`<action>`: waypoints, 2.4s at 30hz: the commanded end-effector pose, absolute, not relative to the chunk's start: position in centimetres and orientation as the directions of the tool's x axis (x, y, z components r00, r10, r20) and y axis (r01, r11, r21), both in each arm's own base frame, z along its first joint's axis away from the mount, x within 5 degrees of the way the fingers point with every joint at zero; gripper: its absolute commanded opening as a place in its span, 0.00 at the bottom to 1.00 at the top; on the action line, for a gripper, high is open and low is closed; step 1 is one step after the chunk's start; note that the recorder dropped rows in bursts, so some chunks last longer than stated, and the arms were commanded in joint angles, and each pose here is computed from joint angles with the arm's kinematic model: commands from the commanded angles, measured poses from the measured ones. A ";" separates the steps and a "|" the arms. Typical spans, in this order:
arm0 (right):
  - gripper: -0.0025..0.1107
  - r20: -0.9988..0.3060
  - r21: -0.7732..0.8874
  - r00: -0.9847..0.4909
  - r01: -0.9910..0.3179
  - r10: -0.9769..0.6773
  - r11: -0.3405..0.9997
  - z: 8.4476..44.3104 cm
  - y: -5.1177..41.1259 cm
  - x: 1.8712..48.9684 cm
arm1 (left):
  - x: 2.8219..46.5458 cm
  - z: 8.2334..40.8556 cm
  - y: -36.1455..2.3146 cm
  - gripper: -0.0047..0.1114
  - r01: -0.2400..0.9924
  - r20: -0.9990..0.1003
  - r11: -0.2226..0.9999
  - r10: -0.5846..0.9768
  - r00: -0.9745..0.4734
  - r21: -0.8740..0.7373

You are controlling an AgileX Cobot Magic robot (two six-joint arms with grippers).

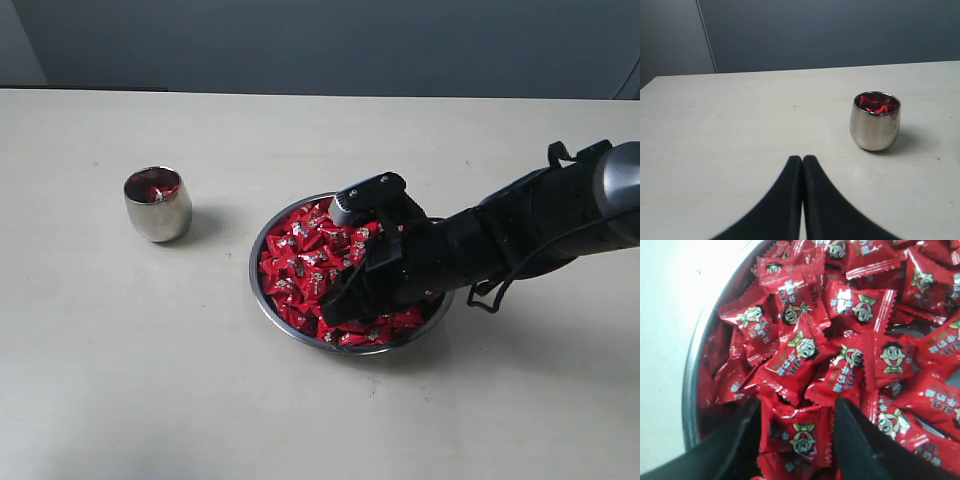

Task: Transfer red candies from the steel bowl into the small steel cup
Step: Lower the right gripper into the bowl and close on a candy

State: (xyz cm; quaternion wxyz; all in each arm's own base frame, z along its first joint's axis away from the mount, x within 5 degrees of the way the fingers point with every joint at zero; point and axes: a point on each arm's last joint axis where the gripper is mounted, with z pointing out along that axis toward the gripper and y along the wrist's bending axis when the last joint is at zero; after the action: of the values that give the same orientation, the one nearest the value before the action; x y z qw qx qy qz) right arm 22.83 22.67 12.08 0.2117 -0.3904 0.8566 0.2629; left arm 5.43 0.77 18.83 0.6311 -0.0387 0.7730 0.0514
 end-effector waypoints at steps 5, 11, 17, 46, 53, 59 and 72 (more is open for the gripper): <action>0.42 -0.571 0.253 -0.583 -0.795 -0.578 0.552 12.0 23.5 22.2 | 5.4 18.7 0.8 0.04 -0.126 -0.980 0.992 0.001 -0.198 0.026; 0.42 -0.570 0.251 -0.586 -0.792 -0.576 0.557 12.0 23.5 22.2 | 5.4 18.7 0.8 0.04 -0.126 -0.980 0.992 0.001 -0.198 0.026; 0.42 -0.568 0.265 -0.598 -0.783 -0.565 0.563 12.1 23.7 22.0 | 5.4 18.7 0.8 0.04 -0.126 -0.980 0.992 0.001 -0.198 0.026; 0.01 -0.567 0.237 -0.583 -0.792 -0.582 0.563 12.0 24.1 21.7 | 5.4 18.7 0.8 0.04 -0.126 -0.980 0.992 0.001 -0.198 0.026; 0.02 -0.571 0.183 -0.581 -0.779 -0.580 0.600 12.0 23.8 22.2 | 5.4 18.7 0.8 0.04 -0.126 -0.980 0.992 0.001 -0.198 0.026; 0.02 -0.609 0.116 -0.561 -0.763 -0.561 0.636 13.4 23.3 22.7 | 5.4 18.7 0.8 0.04 -0.126 -0.980 0.992 0.001 -0.198 0.026; 0.02 -0.683 0.049 -0.515 -0.739 -0.518 0.671 16.4 22.7 23.0 | 5.4 18.7 0.8 0.04 -0.126 -0.980 0.992 0.001 -0.198 0.026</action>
State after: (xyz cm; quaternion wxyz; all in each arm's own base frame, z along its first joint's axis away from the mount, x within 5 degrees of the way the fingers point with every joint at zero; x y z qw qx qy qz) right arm 22.93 22.78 15.70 0.3135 -0.3704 0.8571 0.1728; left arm 5.43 0.77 18.83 0.6311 -0.0387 0.7730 0.0514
